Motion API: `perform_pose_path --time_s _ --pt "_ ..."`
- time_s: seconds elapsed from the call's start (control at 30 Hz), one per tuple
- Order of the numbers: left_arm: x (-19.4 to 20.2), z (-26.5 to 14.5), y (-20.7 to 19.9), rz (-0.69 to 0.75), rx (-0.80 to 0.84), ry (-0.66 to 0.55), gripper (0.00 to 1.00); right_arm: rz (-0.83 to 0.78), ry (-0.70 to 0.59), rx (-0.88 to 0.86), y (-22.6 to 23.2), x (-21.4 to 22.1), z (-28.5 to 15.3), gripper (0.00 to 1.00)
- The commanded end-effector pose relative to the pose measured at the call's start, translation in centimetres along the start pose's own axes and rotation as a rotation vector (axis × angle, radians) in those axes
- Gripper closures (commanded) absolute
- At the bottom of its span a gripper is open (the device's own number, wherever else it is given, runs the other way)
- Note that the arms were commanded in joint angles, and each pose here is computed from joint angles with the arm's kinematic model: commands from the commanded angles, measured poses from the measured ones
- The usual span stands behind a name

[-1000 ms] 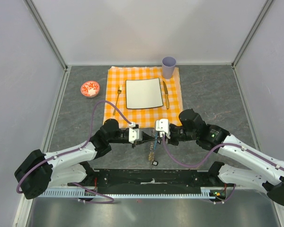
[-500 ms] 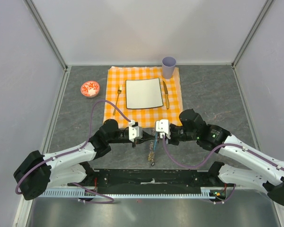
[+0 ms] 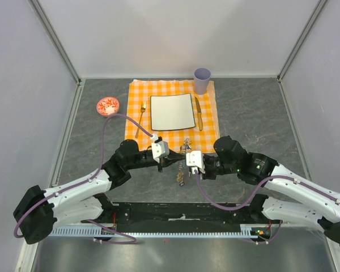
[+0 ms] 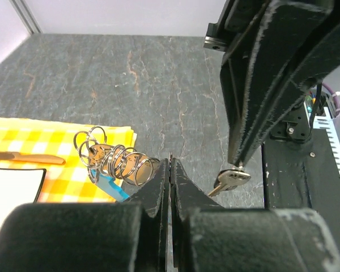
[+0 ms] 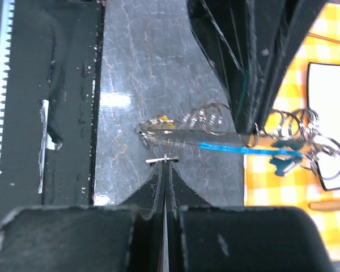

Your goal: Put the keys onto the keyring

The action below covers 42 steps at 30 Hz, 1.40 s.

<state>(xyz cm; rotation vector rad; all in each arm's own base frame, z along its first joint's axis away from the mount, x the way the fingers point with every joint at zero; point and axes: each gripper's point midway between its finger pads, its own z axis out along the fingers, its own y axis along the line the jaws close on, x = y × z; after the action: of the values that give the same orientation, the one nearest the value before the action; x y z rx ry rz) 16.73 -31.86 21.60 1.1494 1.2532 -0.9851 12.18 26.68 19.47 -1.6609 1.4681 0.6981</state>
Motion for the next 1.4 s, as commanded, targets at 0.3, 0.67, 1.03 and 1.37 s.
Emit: perform_pose_path --time_s 0.3,0.67,1.03,1.37 --pt "-4.4 -1.2 -1.7 0.170 0.080 -0.170 0.98 0.031 -0.154 0.261 -4.0 -4.5 -3.0 1.00" --pt "-4.9 -0.7 -0.8 0.142 0.058 -0.117 0.98 0.026 -0.138 0.325 -5.6 -5.3 -3.6 1.00" --pt "-5.8 -0.1 0.8 0.217 0.062 -0.029 0.98 -0.002 -0.118 0.346 -8.1 -5.8 -3.7 1.00" --pt "-3.7 -0.4 1.0 0.132 0.091 0.069 0.98 0.028 -0.118 0.329 -7.6 -4.6 -3.8 1.00"
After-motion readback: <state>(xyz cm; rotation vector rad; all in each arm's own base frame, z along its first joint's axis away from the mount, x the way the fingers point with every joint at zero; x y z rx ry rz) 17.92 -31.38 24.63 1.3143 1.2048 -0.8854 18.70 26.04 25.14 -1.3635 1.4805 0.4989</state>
